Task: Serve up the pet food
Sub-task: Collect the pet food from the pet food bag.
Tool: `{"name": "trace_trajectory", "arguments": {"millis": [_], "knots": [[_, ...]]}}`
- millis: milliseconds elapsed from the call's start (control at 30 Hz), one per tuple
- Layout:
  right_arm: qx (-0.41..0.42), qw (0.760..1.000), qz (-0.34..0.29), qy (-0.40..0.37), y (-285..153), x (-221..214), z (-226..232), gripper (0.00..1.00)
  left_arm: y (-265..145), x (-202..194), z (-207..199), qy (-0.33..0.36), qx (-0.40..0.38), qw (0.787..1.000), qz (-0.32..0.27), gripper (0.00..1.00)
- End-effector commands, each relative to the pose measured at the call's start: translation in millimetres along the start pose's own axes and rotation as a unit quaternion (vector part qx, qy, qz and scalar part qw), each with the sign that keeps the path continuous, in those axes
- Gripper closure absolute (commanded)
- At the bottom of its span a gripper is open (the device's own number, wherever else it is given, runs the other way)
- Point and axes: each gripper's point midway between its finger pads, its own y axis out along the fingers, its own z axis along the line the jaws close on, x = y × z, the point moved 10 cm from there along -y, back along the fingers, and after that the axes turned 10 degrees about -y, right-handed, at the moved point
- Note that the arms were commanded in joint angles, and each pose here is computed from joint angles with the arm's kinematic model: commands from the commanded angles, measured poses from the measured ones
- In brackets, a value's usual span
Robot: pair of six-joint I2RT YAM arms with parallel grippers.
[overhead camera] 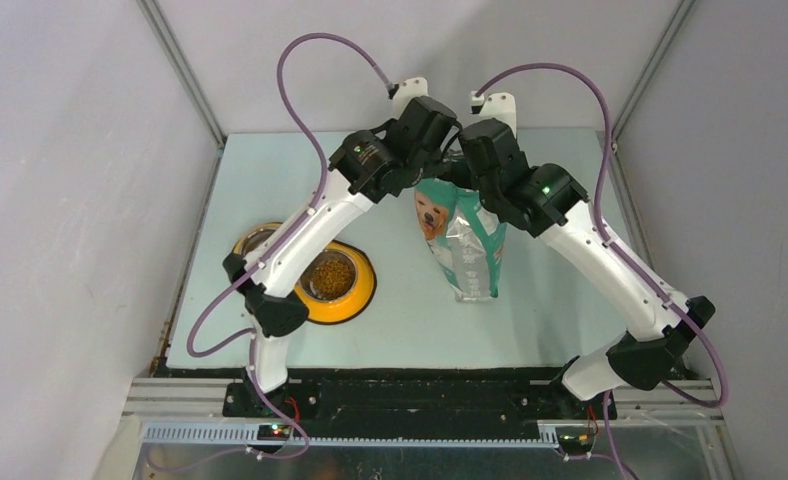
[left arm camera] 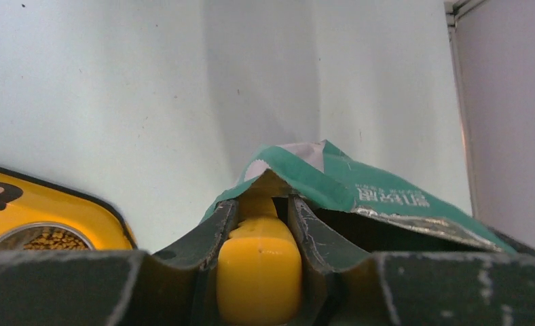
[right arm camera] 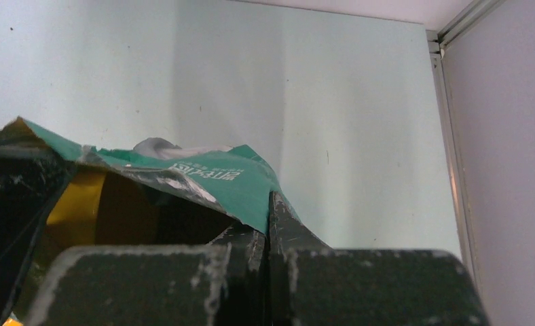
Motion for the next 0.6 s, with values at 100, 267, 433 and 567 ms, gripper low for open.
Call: {"name": "trace_trajectory", "arguments": {"millis": [100,267,433,567], "knots": [[-0.093,0.990,-0.081,0.061,-6.6,34.5,-23.7,1.00,-32.2,-3.1,28.7,0.206,0.082,0.975,-0.033,1.00],[-0.099,0.990,-0.079,0.057,-3.2,31.5,-23.4,1.00,-43.4,-21.7,26.7,0.242,0.092,0.966,-0.018,1.00],[-0.106,0.990,-0.080,0.047,-1.2,26.7,-23.7,1.00,-30.3,-45.1,38.1,0.261,0.137,0.956,0.003,1.00],[-0.092,0.992,-0.077,0.050,1.5,19.5,-22.6,1.00,-14.1,-67.5,36.6,0.267,0.140,0.953,0.040,1.00]]}}
